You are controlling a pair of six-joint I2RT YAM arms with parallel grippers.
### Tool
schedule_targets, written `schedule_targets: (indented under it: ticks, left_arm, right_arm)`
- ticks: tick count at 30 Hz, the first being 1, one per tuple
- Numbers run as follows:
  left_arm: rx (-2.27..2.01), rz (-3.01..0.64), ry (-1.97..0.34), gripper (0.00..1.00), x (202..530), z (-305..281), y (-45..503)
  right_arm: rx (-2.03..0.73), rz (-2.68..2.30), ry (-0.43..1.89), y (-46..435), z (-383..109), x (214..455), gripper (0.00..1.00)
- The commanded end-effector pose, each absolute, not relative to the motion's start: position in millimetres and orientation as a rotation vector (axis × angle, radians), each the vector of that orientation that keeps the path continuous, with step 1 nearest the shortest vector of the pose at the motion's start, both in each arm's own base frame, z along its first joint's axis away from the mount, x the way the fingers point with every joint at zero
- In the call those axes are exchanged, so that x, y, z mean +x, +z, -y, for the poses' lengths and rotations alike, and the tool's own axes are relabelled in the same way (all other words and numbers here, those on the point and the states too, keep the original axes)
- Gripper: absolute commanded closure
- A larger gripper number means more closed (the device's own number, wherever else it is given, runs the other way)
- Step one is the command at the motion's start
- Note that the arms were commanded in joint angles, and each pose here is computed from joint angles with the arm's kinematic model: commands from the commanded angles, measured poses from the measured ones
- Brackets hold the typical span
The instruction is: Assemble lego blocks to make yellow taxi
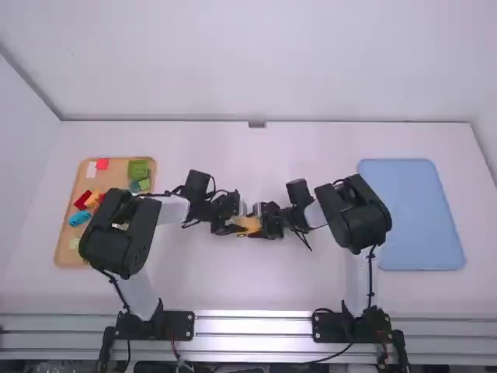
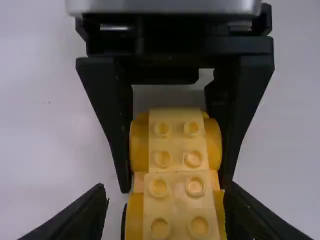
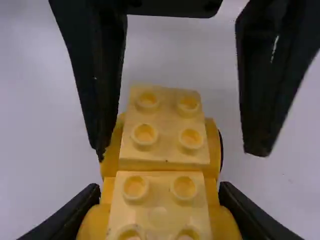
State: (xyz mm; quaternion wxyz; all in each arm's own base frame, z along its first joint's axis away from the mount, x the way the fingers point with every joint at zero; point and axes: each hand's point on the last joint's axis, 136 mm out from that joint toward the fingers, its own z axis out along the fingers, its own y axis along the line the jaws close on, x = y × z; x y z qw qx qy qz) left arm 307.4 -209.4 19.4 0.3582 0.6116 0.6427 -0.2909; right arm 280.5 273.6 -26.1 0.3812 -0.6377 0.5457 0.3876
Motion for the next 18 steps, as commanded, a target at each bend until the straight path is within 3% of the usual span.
schedule_targets:
  ticks: [1,9,10,11,12,13,18]
  left_arm:
    - [1.566,-1.577,-0.801,0.38,309,218,38]
    - [1.510,-1.533,-0.741,0.33,319,216,80]
    - [1.499,-1.562,-0.733,0.37,321,215,79]
    - [1.484,-1.608,-0.718,0.61,323,214,76]
    - [1.474,-1.640,-0.707,0.94,324,213,73]
    - [1.450,-1.703,-0.694,0.98,326,209,68]
    - [1.449,-1.872,-0.673,0.98,314,197,39]
  right_arm:
    - [-1.639,-1.394,0.999,-31,-274,277,0.71]
    - [-1.640,-1.392,0.998,-31,-275,277,0.71]
    - [-1.639,-1.391,0.998,-31,-275,277,0.71]
    - [-1.639,-1.392,0.998,-31,-275,277,0.71]
    - [-1.639,-1.392,0.997,-31,-274,277,0.71]
    - [-1.638,-1.392,0.997,-31,-274,277,0.71]
    - [-1.639,-1.386,0.993,-31,-275,278,0.71]
